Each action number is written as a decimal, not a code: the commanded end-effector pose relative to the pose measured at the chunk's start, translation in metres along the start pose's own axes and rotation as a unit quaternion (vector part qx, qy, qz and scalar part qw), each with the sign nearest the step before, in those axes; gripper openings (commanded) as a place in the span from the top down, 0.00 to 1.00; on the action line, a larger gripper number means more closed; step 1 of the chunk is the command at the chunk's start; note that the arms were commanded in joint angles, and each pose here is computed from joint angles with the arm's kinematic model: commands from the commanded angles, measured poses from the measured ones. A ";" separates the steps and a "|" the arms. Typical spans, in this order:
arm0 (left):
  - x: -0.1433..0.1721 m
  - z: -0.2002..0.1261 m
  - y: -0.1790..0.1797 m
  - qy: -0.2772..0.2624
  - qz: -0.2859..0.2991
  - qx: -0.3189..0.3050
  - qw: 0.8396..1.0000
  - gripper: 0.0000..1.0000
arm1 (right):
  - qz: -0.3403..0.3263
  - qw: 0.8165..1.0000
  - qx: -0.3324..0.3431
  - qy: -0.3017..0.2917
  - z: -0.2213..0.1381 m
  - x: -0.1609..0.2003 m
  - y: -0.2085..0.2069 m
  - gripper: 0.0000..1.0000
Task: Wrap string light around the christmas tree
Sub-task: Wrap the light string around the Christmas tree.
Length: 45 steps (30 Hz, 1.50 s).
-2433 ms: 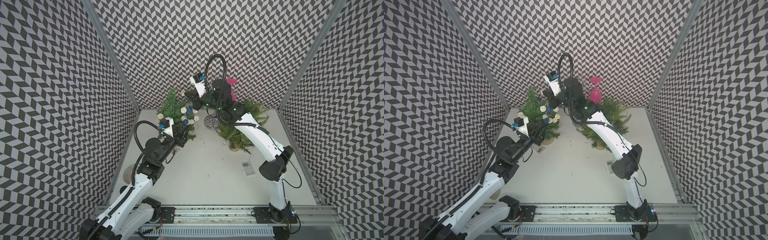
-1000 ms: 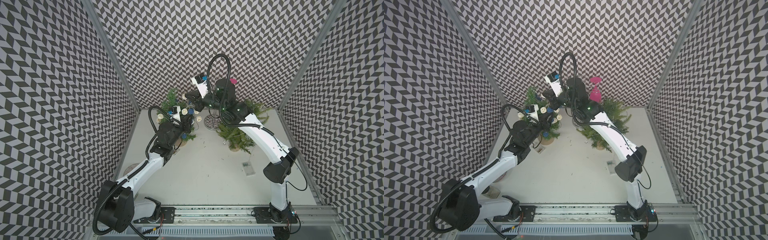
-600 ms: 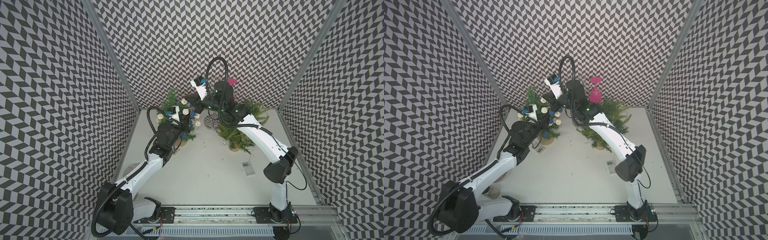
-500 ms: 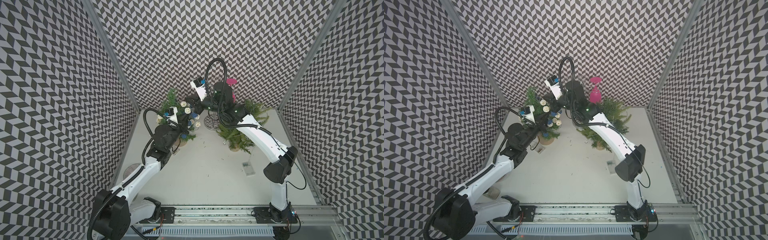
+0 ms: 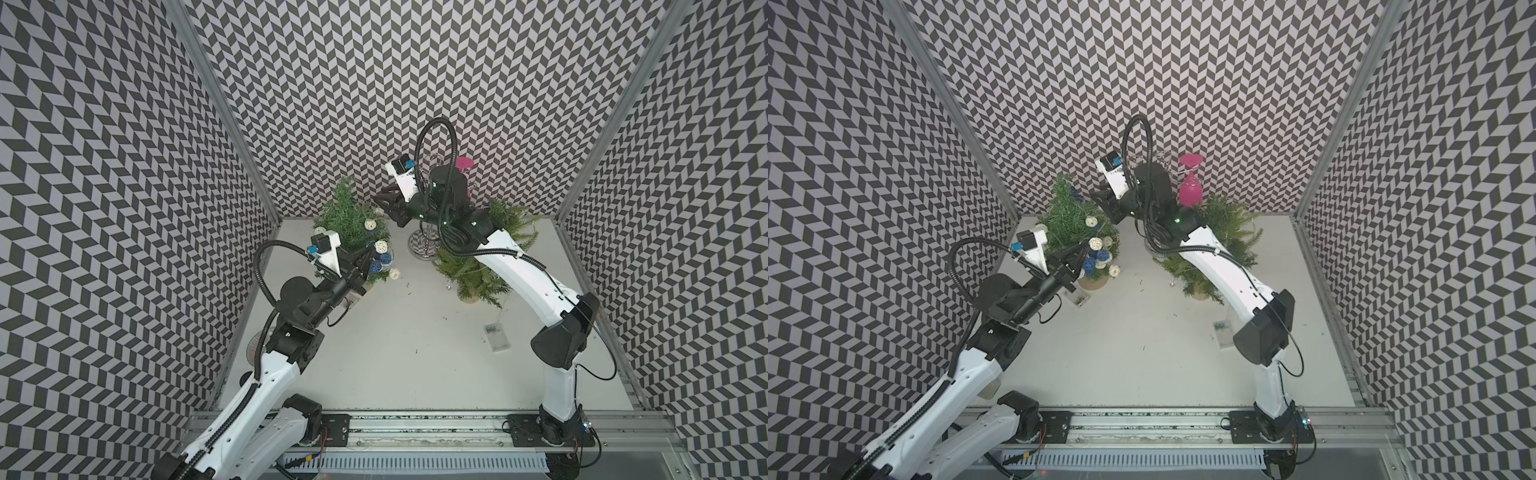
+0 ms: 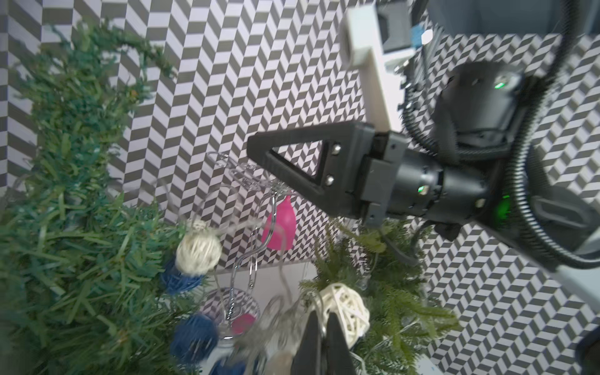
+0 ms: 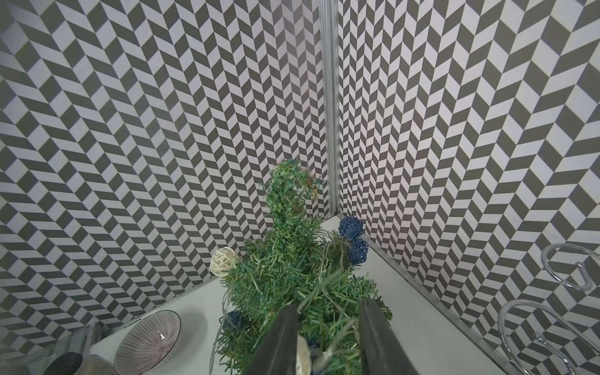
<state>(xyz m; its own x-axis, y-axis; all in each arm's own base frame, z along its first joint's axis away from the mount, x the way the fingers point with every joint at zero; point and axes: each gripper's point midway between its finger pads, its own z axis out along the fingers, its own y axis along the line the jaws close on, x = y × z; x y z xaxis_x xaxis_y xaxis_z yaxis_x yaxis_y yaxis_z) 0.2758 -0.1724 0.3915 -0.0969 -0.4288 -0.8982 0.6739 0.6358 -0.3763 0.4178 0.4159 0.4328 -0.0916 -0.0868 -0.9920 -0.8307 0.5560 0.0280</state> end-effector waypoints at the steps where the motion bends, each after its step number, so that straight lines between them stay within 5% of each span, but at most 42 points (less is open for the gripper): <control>1: -0.001 -0.005 -0.018 0.010 -0.016 0.036 0.999 1.00 | -0.020 0.998 0.007 -0.060 -0.022 -0.043 0.002 0.61; 7: -0.008 -0.003 -0.021 0.018 -0.017 0.033 0.999 1.00 | -0.023 0.998 -0.014 -0.060 -0.028 -0.041 0.011 0.43; 12: -0.044 -0.004 -0.028 -0.012 -0.007 0.021 1.000 1.00 | -0.024 0.997 -0.016 -0.066 -0.039 -0.042 0.015 0.27; 17: -0.052 0.013 -0.046 0.001 -0.022 0.076 0.997 1.00 | -0.032 0.997 -0.031 -0.069 -0.056 -0.037 0.025 0.25; 26: -0.053 0.020 -0.031 -0.003 -0.019 0.038 0.999 1.00 | -0.016 0.995 -0.061 -0.076 -0.090 -0.007 0.045 0.21; 30: -0.049 0.017 0.001 -0.005 -0.006 -0.045 0.999 1.00 | -0.003 0.995 -0.070 -0.075 -0.104 0.017 0.052 0.20; 36: -0.040 0.028 0.039 0.004 -0.010 -0.082 0.997 1.00 | 0.008 0.997 -0.051 -0.063 -0.120 0.047 0.053 0.17; 45: -0.052 0.046 0.051 -0.014 0.021 -0.105 0.994 1.00 | -0.022 0.997 -0.058 -0.036 -0.079 0.116 0.063 0.13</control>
<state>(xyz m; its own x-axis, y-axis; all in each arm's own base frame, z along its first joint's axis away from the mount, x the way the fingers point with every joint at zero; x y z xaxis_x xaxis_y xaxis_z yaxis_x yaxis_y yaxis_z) 0.3494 -0.1521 0.3954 -0.1538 -0.4093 -0.8993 0.4954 0.7555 -0.4286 0.2995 0.3645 0.3164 -0.1176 -0.0815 -0.9897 -0.8944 0.4419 0.0699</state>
